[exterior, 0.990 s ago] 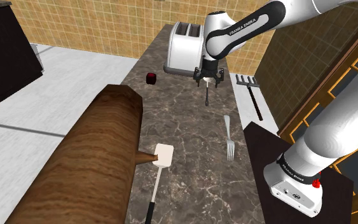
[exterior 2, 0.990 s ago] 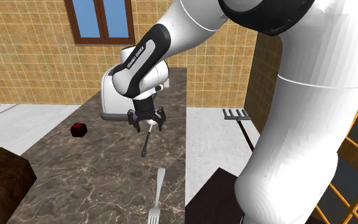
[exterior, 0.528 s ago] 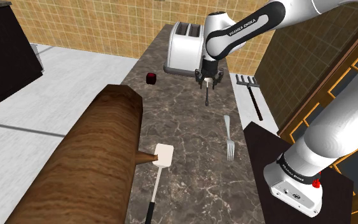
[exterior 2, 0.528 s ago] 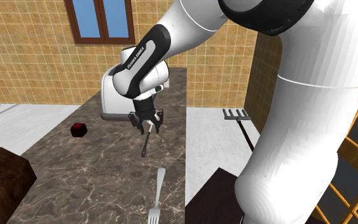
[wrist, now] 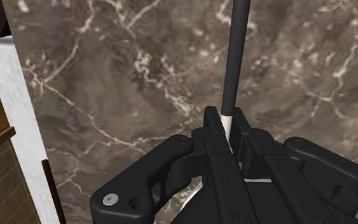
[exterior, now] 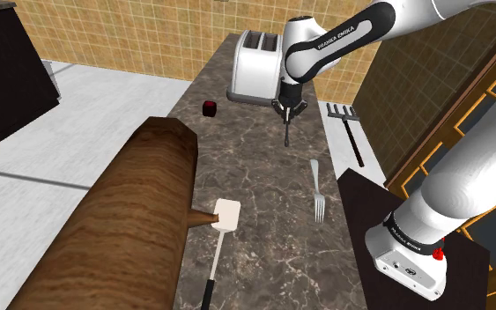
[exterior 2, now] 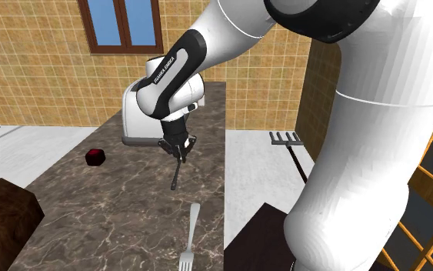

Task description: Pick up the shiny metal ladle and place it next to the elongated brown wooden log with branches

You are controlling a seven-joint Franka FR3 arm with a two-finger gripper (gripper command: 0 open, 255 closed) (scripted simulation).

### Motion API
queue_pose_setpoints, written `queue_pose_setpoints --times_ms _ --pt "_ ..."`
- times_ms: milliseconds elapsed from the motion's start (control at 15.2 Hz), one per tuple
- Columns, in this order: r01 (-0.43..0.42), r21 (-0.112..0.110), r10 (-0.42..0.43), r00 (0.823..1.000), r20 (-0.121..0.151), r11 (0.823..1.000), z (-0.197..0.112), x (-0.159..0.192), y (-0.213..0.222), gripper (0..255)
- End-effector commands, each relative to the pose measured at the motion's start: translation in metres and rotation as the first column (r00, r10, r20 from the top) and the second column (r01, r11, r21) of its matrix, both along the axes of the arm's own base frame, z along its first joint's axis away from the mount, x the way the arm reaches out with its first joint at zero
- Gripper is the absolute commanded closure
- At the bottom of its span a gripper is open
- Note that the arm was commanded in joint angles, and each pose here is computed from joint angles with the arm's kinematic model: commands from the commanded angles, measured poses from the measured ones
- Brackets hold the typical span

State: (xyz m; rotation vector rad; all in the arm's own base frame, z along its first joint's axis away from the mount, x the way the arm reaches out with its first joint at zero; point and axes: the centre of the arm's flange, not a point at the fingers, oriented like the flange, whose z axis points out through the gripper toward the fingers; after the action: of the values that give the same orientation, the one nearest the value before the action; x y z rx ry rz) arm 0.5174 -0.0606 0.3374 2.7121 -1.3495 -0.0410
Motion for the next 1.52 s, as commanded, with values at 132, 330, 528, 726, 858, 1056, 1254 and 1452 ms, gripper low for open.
queue_pose_setpoints --times_ms 132,330,528,726,858,1056,1254,1452 --pt "0.0 0.0 0.0 1.0 0.0 1.0 0.011 0.0 0.0 255" --pt "0.0 0.0 0.0 1.0 0.0 1.0 0.026 0.0 0.0 255" --pt "0.0 0.0 0.0 1.0 0.0 1.0 0.042 0.0 0.0 255" --pt "0.0 0.0 0.0 1.0 0.0 1.0 0.058 0.0 0.0 255" --pt "0.0 0.0 0.0 1.0 0.0 1.0 0.069 0.0 0.0 255" --pt "0.0 0.0 0.0 1.0 0.0 1.0 0.084 0.0 0.0 255" --pt "0.0 0.0 0.0 1.0 0.0 1.0 0.1 0.0 0.0 255" --pt "0.0 0.0 0.0 1.0 0.0 1.0 0.116 0.0 0.0 255"
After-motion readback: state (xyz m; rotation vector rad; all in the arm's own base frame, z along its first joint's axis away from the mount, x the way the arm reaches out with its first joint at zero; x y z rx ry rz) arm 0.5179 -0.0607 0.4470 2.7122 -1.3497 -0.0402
